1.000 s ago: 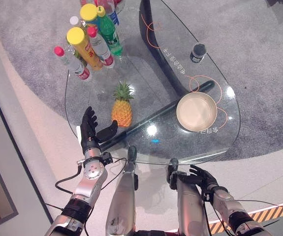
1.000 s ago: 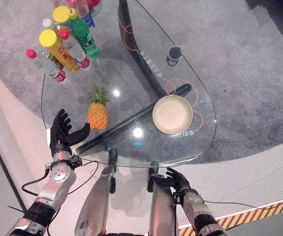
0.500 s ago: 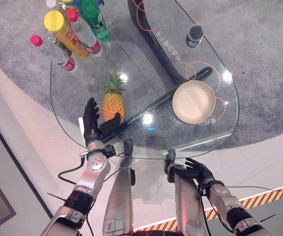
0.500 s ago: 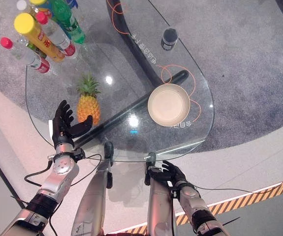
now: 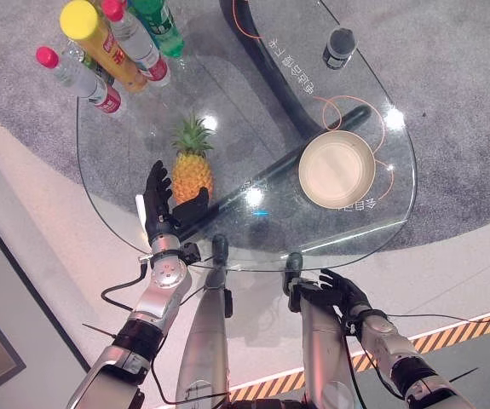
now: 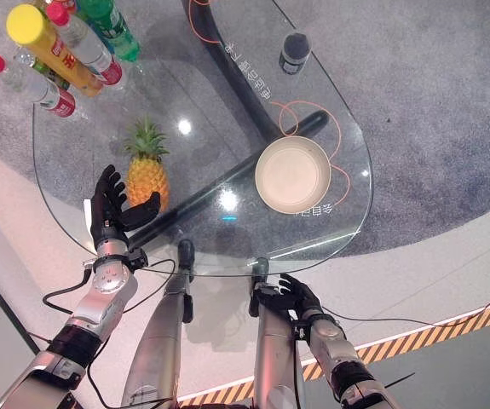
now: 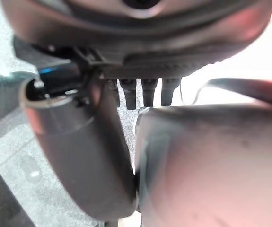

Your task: Pick up the fruit to the plate

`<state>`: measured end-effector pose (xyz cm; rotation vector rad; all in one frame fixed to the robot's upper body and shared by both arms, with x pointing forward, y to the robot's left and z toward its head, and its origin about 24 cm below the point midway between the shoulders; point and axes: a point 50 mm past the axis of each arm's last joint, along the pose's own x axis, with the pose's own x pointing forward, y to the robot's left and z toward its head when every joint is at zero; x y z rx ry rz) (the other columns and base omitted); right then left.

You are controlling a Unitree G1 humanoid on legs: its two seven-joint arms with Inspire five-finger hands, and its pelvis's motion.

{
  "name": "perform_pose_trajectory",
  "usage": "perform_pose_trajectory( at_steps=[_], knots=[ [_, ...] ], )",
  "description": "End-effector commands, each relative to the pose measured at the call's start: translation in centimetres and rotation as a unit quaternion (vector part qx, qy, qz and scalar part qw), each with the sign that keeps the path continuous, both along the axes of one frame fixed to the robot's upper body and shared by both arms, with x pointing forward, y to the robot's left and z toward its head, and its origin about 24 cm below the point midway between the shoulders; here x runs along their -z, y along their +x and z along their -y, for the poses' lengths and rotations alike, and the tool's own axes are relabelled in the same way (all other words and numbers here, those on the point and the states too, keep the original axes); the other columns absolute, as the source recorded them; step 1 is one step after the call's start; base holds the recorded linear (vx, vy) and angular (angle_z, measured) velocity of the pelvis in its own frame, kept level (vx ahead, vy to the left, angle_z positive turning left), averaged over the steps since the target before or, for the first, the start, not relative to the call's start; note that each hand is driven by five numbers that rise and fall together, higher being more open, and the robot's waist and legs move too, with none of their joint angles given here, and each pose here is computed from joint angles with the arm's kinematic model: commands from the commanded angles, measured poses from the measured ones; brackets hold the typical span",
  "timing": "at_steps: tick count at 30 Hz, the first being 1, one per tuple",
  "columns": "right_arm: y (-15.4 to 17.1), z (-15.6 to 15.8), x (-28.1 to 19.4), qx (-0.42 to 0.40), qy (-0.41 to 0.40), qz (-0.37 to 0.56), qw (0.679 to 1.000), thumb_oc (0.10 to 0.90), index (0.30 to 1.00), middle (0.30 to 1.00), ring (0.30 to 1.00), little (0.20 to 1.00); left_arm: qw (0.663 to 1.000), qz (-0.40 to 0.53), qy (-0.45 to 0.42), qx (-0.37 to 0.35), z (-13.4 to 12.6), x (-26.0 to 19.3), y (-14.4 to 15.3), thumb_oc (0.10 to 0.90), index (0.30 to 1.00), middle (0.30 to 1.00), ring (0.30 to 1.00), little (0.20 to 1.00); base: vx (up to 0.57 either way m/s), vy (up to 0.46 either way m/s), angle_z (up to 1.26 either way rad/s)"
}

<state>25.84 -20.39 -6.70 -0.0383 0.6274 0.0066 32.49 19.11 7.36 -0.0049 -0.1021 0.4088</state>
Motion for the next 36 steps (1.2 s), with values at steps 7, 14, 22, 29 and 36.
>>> perform_pose_trajectory(
  at_steps=[7,14,22,29,36],
  knots=[
    [-5.1,1.7,3.4,0.0,-0.046,-0.109,0.993,0.8,0.9,0.9,0.9,0.9,0.995,0.043,0.063,-0.065,-2.5,-2.3,0.7,0.8,0.9,0.9,0.9,0.9,0.01,0.006,-0.02],
    [-4.7,1.6,3.2,-0.001,-0.049,-0.105,0.993,0.8,0.9,0.9,0.9,0.9,0.997,0.028,0.062,-0.047,-2.1,-1.8,1.1,0.8,0.9,0.9,0.9,0.9,0.0,0.002,-0.01],
    [-4.2,1.5,2.9,-0.007,-0.057,-0.102,0.993,0.8,0.9,0.9,0.9,0.9,0.998,-0.009,0.059,-0.006,-1.0,-1.1,1.6,0.8,0.9,0.9,0.9,0.9,0.0,0.0,0.0],
    [-3.9,1.4,2.7,-0.005,-0.057,-0.093,0.994,0.8,0.9,0.9,0.9,0.9,0.998,-0.021,0.056,0.019,-0.2,-0.8,1.8,0.8,0.9,0.9,0.9,0.9,0.0,0.0,0.0],
    [-3.7,1.4,2.6,-0.005,-0.06,-0.091,0.994,0.8,0.9,0.9,0.9,0.9,0.997,-0.052,0.041,0.038,0.1,0.1,1.8,0.1,0.3,0.3,0.3,0.2,0.0,0.0,0.0]
  ],
)
